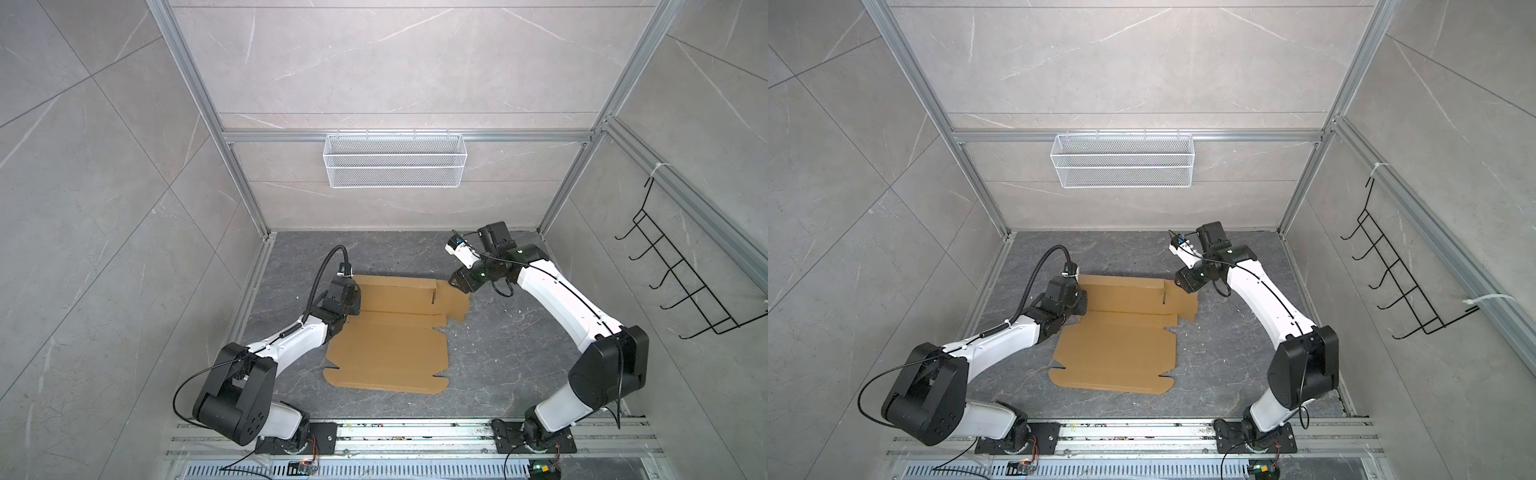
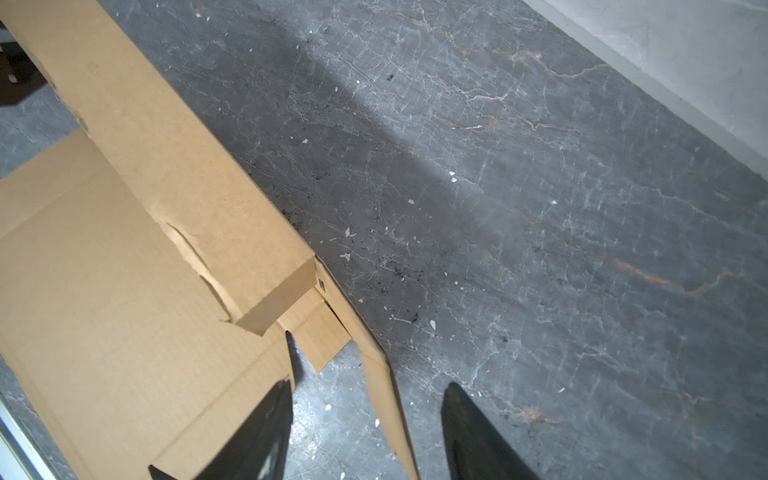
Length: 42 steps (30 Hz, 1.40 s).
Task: Assemble paper box
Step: Fold the bottom flaps of a flat cardboard box at the center of the table.
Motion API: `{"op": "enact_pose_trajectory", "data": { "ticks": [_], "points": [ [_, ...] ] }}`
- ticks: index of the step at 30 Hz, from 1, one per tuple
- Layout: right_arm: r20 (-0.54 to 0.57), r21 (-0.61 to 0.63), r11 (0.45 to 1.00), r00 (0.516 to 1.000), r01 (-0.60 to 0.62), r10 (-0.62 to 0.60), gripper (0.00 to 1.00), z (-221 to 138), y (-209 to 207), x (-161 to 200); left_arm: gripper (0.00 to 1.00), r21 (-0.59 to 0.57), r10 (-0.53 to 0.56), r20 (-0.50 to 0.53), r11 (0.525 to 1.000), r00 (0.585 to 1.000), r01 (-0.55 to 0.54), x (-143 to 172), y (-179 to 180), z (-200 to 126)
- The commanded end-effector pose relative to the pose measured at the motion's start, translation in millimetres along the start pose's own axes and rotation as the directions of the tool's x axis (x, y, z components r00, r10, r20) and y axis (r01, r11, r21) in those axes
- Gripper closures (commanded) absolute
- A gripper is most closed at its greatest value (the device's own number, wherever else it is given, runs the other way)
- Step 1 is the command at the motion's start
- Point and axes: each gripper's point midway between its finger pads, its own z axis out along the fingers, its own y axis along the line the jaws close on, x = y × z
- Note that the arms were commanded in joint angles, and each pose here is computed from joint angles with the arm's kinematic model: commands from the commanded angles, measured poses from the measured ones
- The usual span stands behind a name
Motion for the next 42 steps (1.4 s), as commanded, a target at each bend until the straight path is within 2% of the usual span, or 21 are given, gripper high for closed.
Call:
{"op": "enact_pose_trajectory", "data": {
  "ticks": [1, 10, 18, 25, 28, 32, 42],
  "points": [
    [-0.058, -0.039, 0.998, 0.997, 0.056, -0.058, 0.41, 9.8, 2.7, 4.5, 1.00, 0.009, 0.033, -0.022, 0.999, 0.999, -0.033, 2.5, -2.0, 0.9],
    [-0.133, -0.082, 0.992, 0.985, 0.095, -0.106, 0.42, 38.4, 3.2, 8.7, 1.00, 0.012, 0.027, -0.017, 1.000, 0.999, -0.027, 1.5, -2.7, 1.7],
    [-0.209, -0.173, 0.983, 0.974, 0.055, -0.091, 0.54, 46.9, 22.8, 23.1, 1.00, -0.007, -0.014, 0.014, 1.000, 1.000, 0.014, -2.7, 1.2, -0.8],
    [-0.220, -0.174, 0.984, 0.975, -0.024, -0.015, 0.76, 42.1, 32.9, 29.1, 1.00, -0.014, -0.044, 0.067, 0.999, 0.997, 0.045, -3.3, 0.6, -8.3],
    [-0.219, -0.164, 0.984, 0.975, -0.070, 0.033, 0.81, 41.6, 36.1, 29.0, 1.00, -0.013, -0.045, 0.088, 0.999, 0.995, 0.046, -4.1, -2.9, -11.7],
    [-0.206, -0.153, 0.979, 0.973, -0.134, 0.101, 0.85, 35.0, 39.7, 24.2, 1.00, -0.011, -0.054, 0.113, 0.998, 0.992, 0.055, -5.1, -6.3, -16.0],
    [-0.168, -0.218, 0.936, 0.956, -0.275, 0.241, 0.86, 18.9, 58.2, 12.8, 1.00, -0.022, -0.073, 0.143, 0.997, 0.987, 0.077, -3.0, -4.2, -22.3]
  ]
}}
